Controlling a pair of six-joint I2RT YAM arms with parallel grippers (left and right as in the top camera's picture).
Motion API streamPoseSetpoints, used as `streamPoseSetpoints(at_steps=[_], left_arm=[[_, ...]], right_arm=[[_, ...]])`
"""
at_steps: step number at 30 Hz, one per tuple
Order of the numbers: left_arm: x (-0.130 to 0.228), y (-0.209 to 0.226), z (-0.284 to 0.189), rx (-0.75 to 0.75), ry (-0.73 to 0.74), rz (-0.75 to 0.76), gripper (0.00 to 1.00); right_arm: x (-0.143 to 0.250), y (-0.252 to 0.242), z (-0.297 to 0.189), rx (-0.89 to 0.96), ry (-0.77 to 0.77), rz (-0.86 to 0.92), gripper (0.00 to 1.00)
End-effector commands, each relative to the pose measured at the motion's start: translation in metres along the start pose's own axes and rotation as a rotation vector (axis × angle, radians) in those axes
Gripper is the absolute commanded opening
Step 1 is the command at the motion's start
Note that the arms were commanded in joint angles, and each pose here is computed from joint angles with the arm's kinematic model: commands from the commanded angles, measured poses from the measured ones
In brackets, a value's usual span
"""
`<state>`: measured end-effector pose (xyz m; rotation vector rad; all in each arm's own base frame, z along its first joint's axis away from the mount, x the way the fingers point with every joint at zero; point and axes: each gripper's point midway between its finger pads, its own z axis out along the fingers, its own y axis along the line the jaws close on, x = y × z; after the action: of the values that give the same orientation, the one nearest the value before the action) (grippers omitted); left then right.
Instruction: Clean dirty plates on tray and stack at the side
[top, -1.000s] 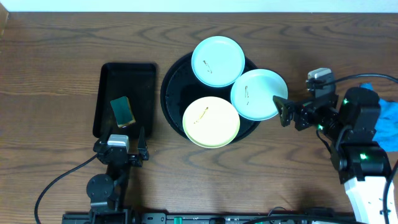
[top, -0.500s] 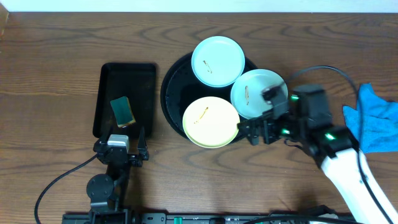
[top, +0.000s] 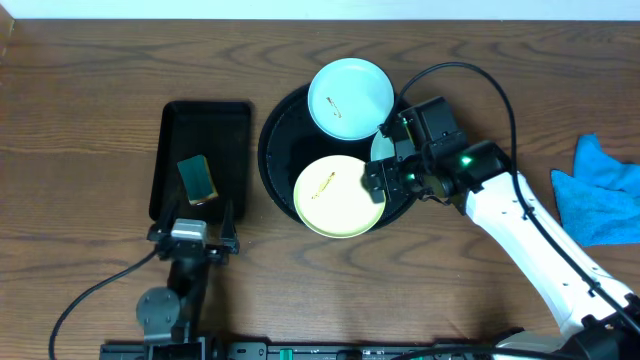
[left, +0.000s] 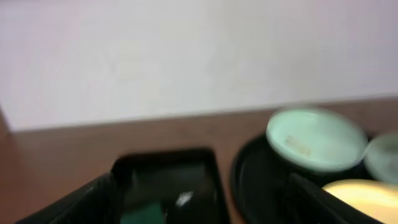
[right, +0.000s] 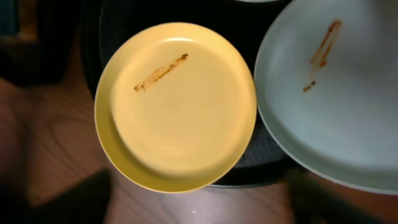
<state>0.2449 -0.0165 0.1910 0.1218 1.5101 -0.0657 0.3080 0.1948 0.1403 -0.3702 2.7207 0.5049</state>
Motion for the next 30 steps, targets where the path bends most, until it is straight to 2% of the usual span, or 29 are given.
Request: streamPoseSetpoints(at_steps=[1, 3, 7, 10, 14, 18, 21, 25, 30], left_arm=[[-0.028, -0.004, -0.003, 0.029, -0.039, -0.130, 0.85], [-0.044, -0.001, -0.003, 0.013, -0.026, -0.188, 0.85], [-0.086, 0.002, 0.003, 0.005, 0.044, -0.214, 0.85], [-0.116, 0.003, 0.016, 0.008, 0.170, -0.238, 0.86], [-0.133, -0.004, 0.038, 0.057, 0.412, -0.294, 0.85], [-0.129, -0.004, 0.058, 0.067, 0.588, -0.338, 0.85], [-0.104, -0.004, 0.064, 0.058, 0.706, -0.365, 0.86], [-0.070, -0.005, 0.061, 0.043, 0.856, -0.396, 0.85], [-0.054, -0.005, 0.063, 0.035, 0.918, -0.409, 0.85]], right_arm=[[-0.001, 0.002, 0.002, 0.006, 0.008, 0.113, 0.47], [0.002, 0.003, 0.004, 0.007, 0.020, 0.144, 0.36], [0.013, -0.007, 0.011, 0.131, 0.043, 0.176, 0.35], [0.024, -0.013, 0.019, 0.225, 0.071, 0.173, 0.54], [0.034, -0.011, 0.034, 0.234, 0.125, 0.168, 0.59], [0.045, -0.017, 0.048, 0.263, 0.182, 0.193, 0.57], [0.049, -0.020, 0.058, 0.277, 0.206, 0.218, 0.56], [0.050, -0.018, 0.071, 0.260, 0.220, 0.228, 0.49], [0.056, -0.025, 0.084, 0.290, 0.247, 0.248, 0.46]])
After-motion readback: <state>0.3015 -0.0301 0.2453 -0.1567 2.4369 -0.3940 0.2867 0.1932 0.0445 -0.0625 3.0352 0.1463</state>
